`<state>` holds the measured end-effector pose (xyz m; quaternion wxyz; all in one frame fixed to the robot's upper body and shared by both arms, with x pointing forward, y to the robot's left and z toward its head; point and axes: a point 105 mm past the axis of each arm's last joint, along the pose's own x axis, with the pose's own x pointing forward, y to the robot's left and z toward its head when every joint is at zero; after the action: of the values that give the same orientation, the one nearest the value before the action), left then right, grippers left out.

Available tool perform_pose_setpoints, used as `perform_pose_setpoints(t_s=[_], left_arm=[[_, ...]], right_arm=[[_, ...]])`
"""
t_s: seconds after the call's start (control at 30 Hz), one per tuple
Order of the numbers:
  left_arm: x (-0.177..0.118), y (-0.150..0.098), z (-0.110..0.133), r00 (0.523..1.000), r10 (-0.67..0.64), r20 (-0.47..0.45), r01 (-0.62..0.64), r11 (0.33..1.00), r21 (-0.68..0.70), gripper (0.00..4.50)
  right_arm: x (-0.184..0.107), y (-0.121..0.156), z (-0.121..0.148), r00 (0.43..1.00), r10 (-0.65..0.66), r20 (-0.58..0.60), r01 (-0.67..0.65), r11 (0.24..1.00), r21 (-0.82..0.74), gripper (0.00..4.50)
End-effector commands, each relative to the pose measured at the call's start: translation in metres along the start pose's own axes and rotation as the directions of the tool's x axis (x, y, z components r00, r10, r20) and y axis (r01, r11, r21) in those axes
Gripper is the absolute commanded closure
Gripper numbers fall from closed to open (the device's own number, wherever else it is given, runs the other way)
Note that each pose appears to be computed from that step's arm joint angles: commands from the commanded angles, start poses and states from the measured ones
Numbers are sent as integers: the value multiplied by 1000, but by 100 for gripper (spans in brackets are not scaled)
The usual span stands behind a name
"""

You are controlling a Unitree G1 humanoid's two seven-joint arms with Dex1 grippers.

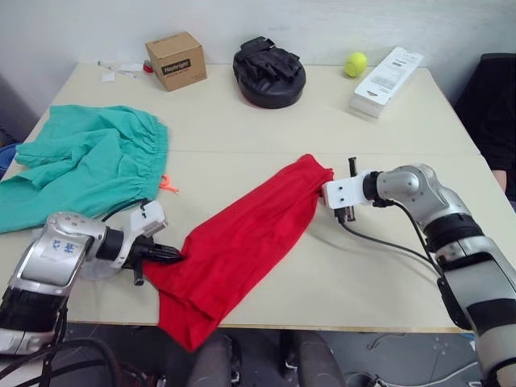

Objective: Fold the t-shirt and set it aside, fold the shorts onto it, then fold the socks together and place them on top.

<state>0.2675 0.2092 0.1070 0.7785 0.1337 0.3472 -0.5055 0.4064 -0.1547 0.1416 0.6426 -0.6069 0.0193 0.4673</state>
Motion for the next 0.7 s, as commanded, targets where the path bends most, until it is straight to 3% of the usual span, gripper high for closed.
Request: perform_pose_setpoints(t_s=[0.03,0.2,0.53,0.7], left_arm=[[11,-18,-6,1000,-13,8,14,1000,-24,450],[19,-37,-11,1000,-20,24,21,998,-58,450],[3,-34,-44,996,85,-18,-87,985,-149,450],[7,-39,-49,996,88,-14,-89,983,-158,450]], right_arm=[[0,-1,-1,999,43,-7,-43,999,-19,447],[-1,2,-5,998,64,-17,-64,997,-35,447],[-16,-1,-27,992,15,-122,-24,997,-69,447],[-21,-1,-35,989,-1,-150,-7,998,-56,447]])
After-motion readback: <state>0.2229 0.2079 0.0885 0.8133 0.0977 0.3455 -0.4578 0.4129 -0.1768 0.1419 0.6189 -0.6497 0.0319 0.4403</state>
